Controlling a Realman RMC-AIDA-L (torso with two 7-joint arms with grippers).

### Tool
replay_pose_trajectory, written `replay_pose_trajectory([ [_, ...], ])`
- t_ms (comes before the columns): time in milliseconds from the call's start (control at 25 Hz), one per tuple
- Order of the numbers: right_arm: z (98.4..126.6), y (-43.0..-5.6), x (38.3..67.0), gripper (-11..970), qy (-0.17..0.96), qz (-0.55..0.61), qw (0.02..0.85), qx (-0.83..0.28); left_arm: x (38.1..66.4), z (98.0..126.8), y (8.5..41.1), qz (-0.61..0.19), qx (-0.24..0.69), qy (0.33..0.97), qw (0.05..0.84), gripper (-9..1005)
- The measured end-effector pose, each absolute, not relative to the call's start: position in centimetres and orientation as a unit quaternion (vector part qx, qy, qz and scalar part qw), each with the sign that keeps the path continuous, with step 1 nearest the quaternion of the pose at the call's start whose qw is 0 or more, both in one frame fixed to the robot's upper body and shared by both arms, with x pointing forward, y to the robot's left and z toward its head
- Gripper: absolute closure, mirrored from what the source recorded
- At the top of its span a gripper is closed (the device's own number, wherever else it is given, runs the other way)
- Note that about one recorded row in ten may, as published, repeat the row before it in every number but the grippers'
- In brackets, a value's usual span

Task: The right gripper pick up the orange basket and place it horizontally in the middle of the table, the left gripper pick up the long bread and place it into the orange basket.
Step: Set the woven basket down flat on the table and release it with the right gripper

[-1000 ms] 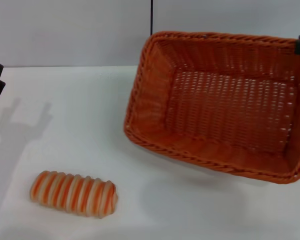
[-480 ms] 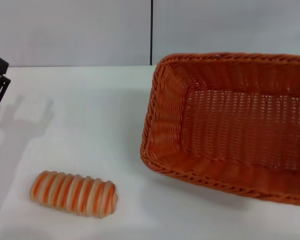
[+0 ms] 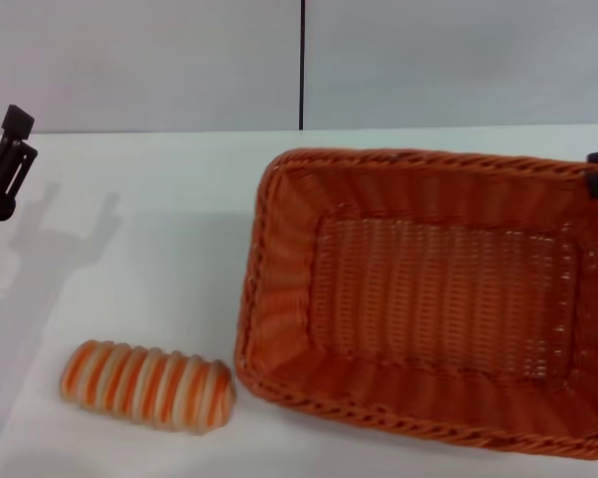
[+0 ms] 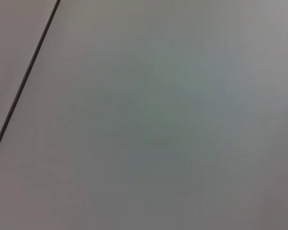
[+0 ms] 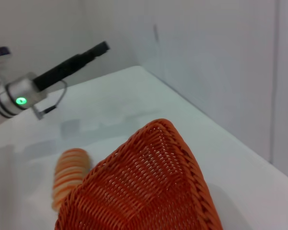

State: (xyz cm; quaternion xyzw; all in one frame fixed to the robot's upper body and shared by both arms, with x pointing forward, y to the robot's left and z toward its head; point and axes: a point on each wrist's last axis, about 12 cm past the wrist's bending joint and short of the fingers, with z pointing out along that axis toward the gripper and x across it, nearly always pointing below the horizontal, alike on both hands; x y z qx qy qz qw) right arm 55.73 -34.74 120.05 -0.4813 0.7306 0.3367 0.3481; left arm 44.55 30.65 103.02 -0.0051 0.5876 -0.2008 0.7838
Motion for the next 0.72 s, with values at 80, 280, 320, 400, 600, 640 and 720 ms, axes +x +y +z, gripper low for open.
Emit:
replay_pose_trajectory([
  [80,119.6,-34.3,56.1,803,0.721,0.344,0.35,-0.49,44.6,103.0,30.6,-0.202,-0.005,0.587,0.784,153],
  [280,119.0,-33.2,56.9,803,0.7,0.353,0.353,-0.511,44.6,103.0,30.3,-0.207,-0.005,0.587,0.783,153],
  [320,118.8,-32.9,57.1,803,0.696,0.353,0.355,-0.515,44.6,102.9,30.1,-0.21,-0.007,0.588,0.781,153],
  [400,118.6,-32.4,57.4,803,0.688,0.351,0.363,-0.521,44.6,102.9,30.1,-0.21,-0.008,0.588,0.781,153],
  [600,118.3,-31.3,58.1,803,0.682,0.339,0.377,-0.527,44.5,102.9,30.2,-0.21,-0.008,0.589,0.781,153],
  [640,118.2,-31.1,58.2,803,0.681,0.337,0.38,-0.527,44.5,102.9,30.2,-0.21,-0.008,0.589,0.781,153],
  [720,118.0,-30.7,58.4,802,0.68,0.333,0.386,-0.528,44.4,102.9,30.2,-0.21,-0.009,0.589,0.78,153],
])
